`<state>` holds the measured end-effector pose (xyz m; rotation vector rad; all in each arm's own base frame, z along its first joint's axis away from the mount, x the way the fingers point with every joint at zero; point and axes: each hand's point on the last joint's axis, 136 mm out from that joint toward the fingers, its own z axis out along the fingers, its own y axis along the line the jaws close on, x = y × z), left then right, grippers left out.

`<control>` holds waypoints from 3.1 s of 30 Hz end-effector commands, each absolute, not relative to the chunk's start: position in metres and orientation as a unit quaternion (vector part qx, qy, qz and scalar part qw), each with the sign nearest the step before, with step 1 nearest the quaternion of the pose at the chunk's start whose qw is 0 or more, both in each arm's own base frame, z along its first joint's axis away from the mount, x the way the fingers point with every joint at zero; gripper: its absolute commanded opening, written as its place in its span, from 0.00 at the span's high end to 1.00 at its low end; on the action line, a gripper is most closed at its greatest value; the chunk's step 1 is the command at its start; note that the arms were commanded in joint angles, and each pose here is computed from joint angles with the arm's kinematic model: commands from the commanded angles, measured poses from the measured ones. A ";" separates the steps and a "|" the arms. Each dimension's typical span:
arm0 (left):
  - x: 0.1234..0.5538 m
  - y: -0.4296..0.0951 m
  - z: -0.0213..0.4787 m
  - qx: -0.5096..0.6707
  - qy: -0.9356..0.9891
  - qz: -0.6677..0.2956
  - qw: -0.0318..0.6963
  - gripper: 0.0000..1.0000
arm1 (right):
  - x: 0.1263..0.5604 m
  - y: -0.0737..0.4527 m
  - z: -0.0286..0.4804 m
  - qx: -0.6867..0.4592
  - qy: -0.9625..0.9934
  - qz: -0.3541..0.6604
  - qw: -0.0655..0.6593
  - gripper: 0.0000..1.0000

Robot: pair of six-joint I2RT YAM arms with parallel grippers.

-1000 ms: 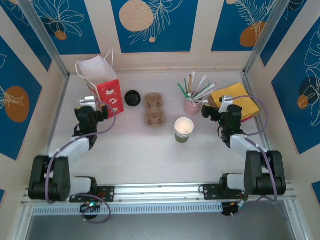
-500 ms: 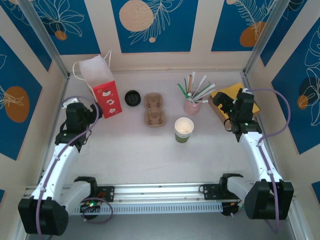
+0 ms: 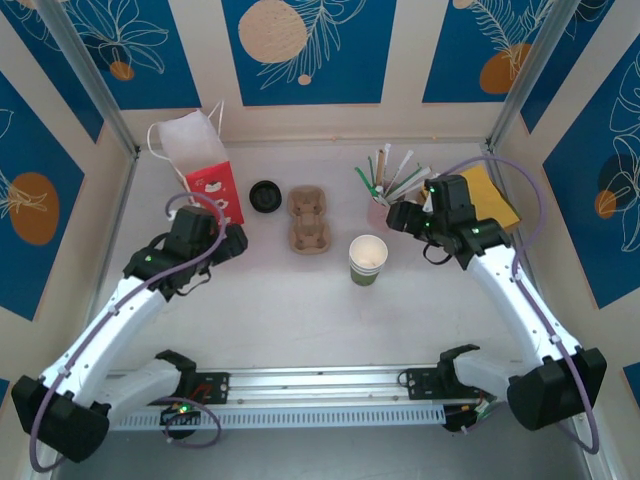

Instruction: Pack the takeout coffee

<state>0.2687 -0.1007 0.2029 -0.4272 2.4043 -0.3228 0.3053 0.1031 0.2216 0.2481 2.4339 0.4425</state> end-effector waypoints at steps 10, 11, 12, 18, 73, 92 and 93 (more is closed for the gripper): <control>0.268 -0.166 0.198 -0.053 0.969 -0.060 0.233 0.00 | 0.257 0.142 0.166 0.045 0.984 0.133 0.114 0.63; 0.267 -0.174 0.200 -0.031 0.970 -0.072 0.231 0.00 | 0.254 0.144 0.161 0.048 0.986 0.128 0.097 0.64; 0.266 -0.177 0.202 -0.018 0.969 -0.074 0.234 0.00 | 0.251 0.145 0.158 0.049 0.987 0.123 0.087 0.64; 0.260 -0.187 0.211 0.029 0.965 -0.099 0.242 0.00 | 0.247 0.145 0.159 0.063 0.990 0.092 0.088 0.72; 0.267 -0.253 0.227 0.058 0.936 -0.253 0.237 0.00 | 0.271 0.137 0.180 0.065 0.986 0.108 0.109 1.00; 0.297 -0.369 0.228 -0.034 0.855 -0.502 0.129 0.02 | 0.270 0.131 0.167 0.075 0.985 0.117 0.101 1.00; 0.298 -0.373 0.228 -0.034 0.854 -0.504 0.127 0.03 | 0.271 0.131 0.167 0.077 0.985 0.117 0.102 1.00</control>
